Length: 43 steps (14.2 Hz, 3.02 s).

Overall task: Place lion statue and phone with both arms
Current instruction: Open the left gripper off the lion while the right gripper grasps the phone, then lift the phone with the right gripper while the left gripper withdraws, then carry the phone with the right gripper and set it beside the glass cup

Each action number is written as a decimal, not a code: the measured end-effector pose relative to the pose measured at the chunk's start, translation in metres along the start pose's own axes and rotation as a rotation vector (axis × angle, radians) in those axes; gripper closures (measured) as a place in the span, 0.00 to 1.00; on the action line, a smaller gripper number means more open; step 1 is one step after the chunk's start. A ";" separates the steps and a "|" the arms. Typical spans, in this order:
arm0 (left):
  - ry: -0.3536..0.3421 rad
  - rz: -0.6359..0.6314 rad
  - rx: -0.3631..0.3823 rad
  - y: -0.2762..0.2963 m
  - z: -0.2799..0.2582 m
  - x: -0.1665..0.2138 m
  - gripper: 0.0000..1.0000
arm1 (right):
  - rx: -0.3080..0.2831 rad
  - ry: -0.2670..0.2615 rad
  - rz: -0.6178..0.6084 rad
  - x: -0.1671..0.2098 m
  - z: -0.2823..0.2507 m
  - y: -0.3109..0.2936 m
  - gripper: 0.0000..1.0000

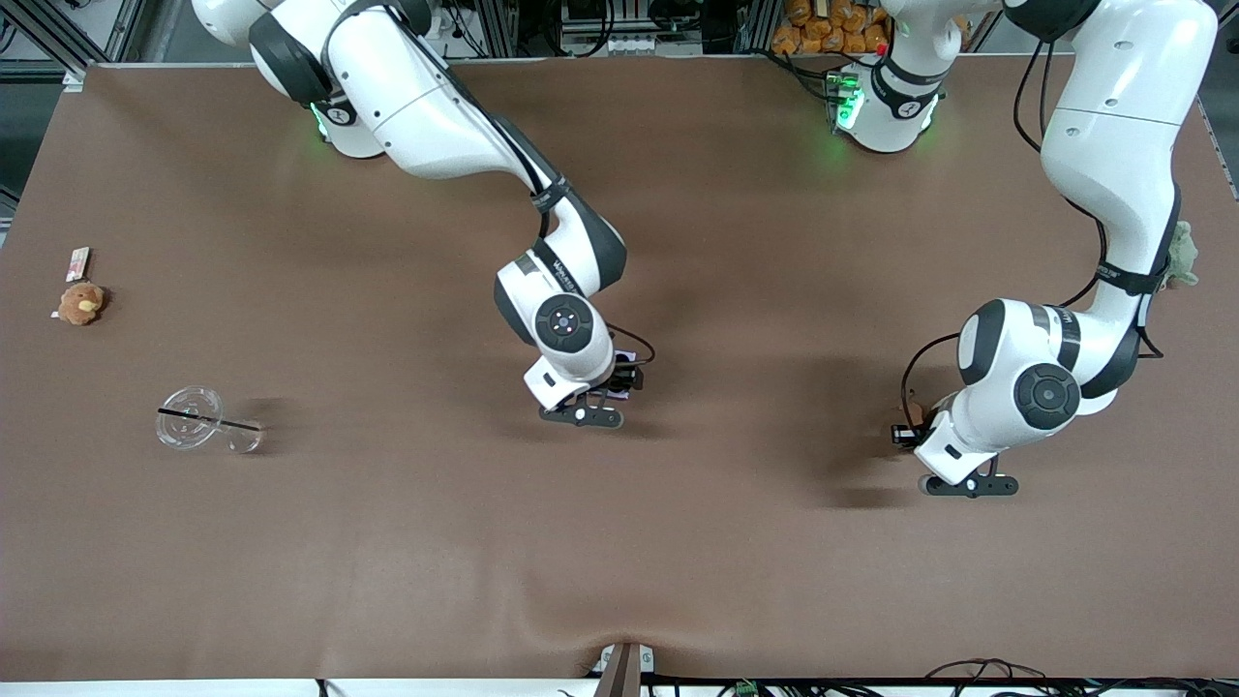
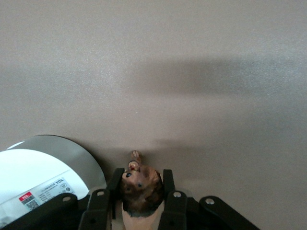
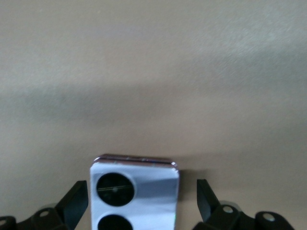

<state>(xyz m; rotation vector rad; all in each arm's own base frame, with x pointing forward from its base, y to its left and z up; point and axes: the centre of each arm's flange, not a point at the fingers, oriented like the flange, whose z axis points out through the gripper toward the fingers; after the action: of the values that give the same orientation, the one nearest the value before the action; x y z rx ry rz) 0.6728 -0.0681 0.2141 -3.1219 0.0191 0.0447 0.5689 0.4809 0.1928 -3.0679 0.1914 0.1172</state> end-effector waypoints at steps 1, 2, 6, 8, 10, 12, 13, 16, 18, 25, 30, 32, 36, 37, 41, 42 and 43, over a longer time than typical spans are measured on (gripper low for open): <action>0.000 0.002 0.000 0.000 0.000 0.000 0.63 | 0.000 0.001 0.000 -0.002 0.000 -0.002 0.00; 0.000 0.002 0.000 0.000 0.000 0.000 0.63 | 0.000 0.000 0.001 -0.002 0.000 -0.002 0.00; -0.002 -0.001 0.000 -0.003 0.001 -0.001 0.39 | -0.006 -0.004 0.000 -0.005 0.012 -0.003 0.00; 0.007 -0.002 0.000 -0.003 -0.003 0.001 0.19 | -0.007 -0.004 0.013 -0.006 0.016 -0.004 0.00; 0.034 0.002 -0.001 0.000 -0.020 0.003 0.01 | -0.009 -0.005 0.037 -0.006 0.020 -0.003 0.00; 0.074 0.015 -0.004 0.009 -0.049 0.005 0.00 | 0.006 0.011 0.039 -0.009 0.023 -0.008 0.00; 0.093 0.026 -0.007 0.017 -0.067 0.005 0.00 | 0.002 0.019 0.031 -0.010 0.024 -0.010 0.00; 0.132 0.036 0.015 0.025 -0.144 0.005 0.00 | -0.004 0.039 0.017 -0.012 0.019 -0.013 0.15; 0.132 0.034 0.038 0.028 -0.205 0.000 0.00 | -0.002 0.052 0.019 -0.008 0.018 -0.012 0.15; 0.041 -0.036 0.020 0.012 -0.335 -0.030 0.00 | -0.005 0.062 0.061 0.114 -0.101 0.125 0.15; 0.111 -0.081 -0.026 -0.019 -0.418 -0.073 0.00 | -0.048 -0.075 -0.033 0.168 -0.140 0.277 0.15; 0.106 -0.081 0.000 -0.015 -0.442 -0.101 0.00 | -0.040 -0.119 -0.087 0.184 -0.136 0.347 0.15; 0.073 -0.081 -0.011 -0.027 -0.458 -0.141 0.00 | -0.046 -0.190 -0.121 0.188 -0.109 0.436 0.15; 0.066 -0.086 -0.015 -0.036 -0.456 -0.146 0.00 | -0.066 -0.198 -0.125 0.187 -0.103 0.440 0.15; 0.040 -0.098 -0.015 -0.047 -0.449 -0.155 0.00 | -0.088 -0.178 -0.119 0.187 -0.075 0.456 0.15; 0.037 -0.096 -0.015 -0.046 -0.447 -0.155 0.00 | -0.089 -0.165 -0.120 0.185 -0.065 0.457 0.15; 0.034 -0.095 -0.014 -0.046 -0.446 -0.155 0.00 | -0.089 -0.157 -0.120 0.182 -0.054 0.459 0.15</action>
<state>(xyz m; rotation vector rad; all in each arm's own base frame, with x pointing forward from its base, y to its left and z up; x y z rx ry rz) 0.5316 -0.0291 0.6653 -3.1329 -0.1295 -0.0102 0.6946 0.0009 0.2045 -3.1292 -0.0069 0.3682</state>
